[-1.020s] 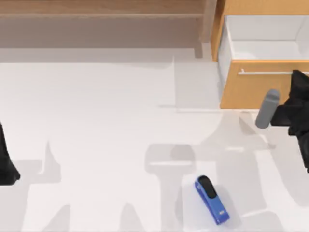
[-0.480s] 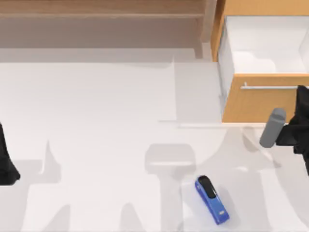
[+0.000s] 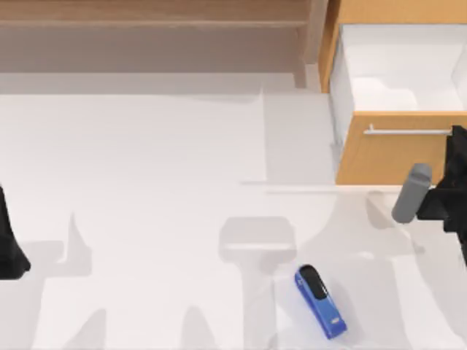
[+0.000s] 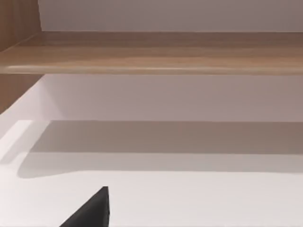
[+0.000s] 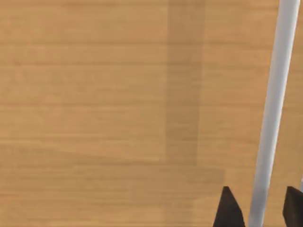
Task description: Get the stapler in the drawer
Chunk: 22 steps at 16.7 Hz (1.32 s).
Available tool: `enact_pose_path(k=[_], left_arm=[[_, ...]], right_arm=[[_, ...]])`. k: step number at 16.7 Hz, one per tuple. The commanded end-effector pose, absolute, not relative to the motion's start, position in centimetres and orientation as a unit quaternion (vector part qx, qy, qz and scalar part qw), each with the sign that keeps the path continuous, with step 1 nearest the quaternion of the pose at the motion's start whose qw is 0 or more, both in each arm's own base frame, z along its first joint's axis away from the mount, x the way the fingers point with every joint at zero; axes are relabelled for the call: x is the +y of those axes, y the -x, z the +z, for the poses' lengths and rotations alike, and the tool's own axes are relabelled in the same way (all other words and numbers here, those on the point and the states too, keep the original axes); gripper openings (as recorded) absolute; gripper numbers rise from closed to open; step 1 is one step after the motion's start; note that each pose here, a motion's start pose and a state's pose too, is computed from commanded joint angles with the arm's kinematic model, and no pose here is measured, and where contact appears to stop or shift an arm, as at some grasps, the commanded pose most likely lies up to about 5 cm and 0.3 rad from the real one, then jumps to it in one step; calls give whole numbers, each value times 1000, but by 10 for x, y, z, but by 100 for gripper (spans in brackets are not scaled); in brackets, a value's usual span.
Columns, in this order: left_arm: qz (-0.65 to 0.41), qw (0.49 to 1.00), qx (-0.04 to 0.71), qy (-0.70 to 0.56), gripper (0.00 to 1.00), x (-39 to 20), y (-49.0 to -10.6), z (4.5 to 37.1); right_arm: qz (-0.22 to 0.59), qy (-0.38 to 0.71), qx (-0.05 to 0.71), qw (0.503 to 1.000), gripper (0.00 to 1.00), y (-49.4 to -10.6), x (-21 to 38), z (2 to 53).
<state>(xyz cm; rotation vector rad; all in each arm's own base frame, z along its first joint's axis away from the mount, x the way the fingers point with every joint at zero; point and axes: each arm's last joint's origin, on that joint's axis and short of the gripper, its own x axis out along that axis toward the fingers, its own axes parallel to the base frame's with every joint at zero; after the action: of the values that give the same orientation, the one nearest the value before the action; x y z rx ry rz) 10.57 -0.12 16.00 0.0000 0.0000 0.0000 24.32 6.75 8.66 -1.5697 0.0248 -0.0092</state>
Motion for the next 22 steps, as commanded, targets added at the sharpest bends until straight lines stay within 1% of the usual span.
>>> enact_pose_path(k=[6, 7, 16, 22], left_arm=[[0, 1000, 0, 0, 100, -1, -106, 160], [0, 1000, 0, 0, 100, -1, -106, 160], [0, 1000, 0, 0, 100, -1, -106, 160], [0, 1000, 0, 0, 100, -1, -106, 160]], right_arm=[[-4, 707, 11, 707, 98, -243, 67, 87], [-4, 707, 11, 707, 100, -243, 67, 87], [-5, 706, 10, 708, 100, -243, 68, 87], [-5, 707, 11, 708, 100, -224, 68, 87]])
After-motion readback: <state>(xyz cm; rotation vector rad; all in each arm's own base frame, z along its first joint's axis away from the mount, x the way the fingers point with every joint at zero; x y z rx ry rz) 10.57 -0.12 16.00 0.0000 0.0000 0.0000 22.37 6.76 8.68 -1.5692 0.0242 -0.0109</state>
